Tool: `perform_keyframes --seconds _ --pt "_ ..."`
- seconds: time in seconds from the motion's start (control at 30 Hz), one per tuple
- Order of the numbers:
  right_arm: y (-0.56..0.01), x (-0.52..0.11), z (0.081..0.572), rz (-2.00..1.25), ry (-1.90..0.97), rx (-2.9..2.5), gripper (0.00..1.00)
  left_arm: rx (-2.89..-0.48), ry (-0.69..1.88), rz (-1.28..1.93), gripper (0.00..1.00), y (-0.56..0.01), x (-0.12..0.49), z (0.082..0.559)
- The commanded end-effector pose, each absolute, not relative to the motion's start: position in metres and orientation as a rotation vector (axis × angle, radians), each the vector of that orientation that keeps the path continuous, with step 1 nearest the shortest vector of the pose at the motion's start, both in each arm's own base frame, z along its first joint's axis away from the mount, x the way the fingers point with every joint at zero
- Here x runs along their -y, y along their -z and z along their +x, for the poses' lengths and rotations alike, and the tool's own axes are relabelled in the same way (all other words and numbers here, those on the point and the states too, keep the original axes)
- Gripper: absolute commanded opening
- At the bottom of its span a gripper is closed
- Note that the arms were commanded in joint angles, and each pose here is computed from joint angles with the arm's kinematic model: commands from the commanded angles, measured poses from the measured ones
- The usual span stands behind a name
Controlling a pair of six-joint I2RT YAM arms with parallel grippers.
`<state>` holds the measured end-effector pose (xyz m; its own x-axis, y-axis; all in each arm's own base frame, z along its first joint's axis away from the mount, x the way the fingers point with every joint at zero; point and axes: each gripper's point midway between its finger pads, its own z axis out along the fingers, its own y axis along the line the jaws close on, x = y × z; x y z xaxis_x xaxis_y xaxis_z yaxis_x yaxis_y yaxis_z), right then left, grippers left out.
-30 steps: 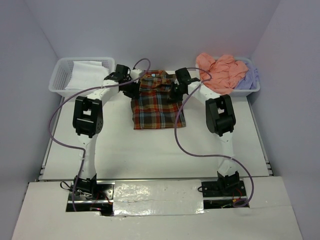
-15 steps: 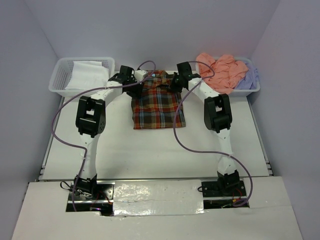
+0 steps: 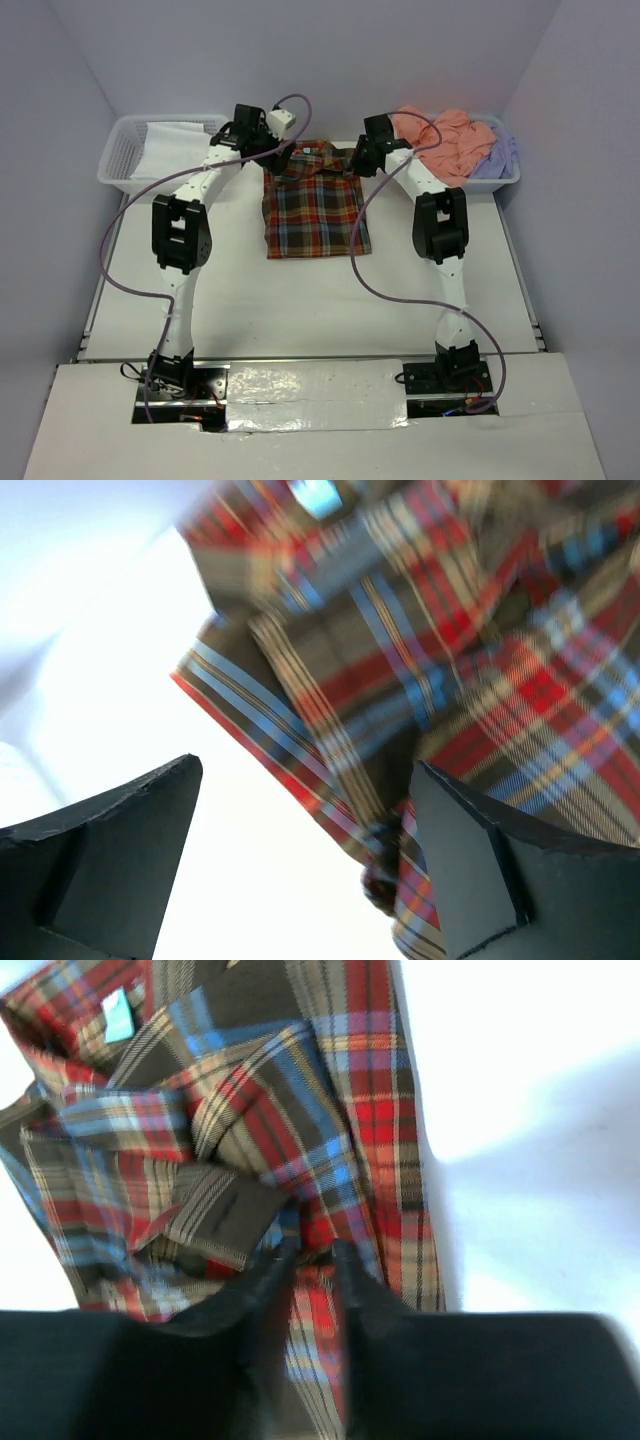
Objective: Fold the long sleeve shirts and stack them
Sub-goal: Fold the shirt
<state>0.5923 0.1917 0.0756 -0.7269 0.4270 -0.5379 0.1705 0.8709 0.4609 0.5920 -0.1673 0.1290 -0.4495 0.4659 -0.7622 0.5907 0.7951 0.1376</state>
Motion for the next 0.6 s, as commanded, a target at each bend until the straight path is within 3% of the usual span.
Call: perform_keyframes --seconds 0.0,0.17,0.23,0.4,0.57 --pt "-0.186 -0.192 0.577 0.253 -0.462 -2.231 0.38 -1.976 0.123 0.811 0.99 -0.196 0.166 0.599" --pt "-0.178 -0.184 0.502 0.229 -0.469 -2.356 0.50 -1.840 0.207 1.014 0.99 -0.236 0.181 0.551" --pt "-0.142 -0.177 0.464 0.228 -0.429 -2.475 0.52 -1.809 0.281 1.262 0.99 -0.212 0.201 0.513" --pt "-0.087 -0.165 0.390 0.260 -0.433 -2.643 0.55 -1.852 0.281 1.754 0.89 -0.137 0.209 0.422" --pt "-0.062 -0.172 0.373 0.273 -0.530 -2.704 0.57 -1.806 0.393 2.009 0.88 -0.102 0.205 0.359"
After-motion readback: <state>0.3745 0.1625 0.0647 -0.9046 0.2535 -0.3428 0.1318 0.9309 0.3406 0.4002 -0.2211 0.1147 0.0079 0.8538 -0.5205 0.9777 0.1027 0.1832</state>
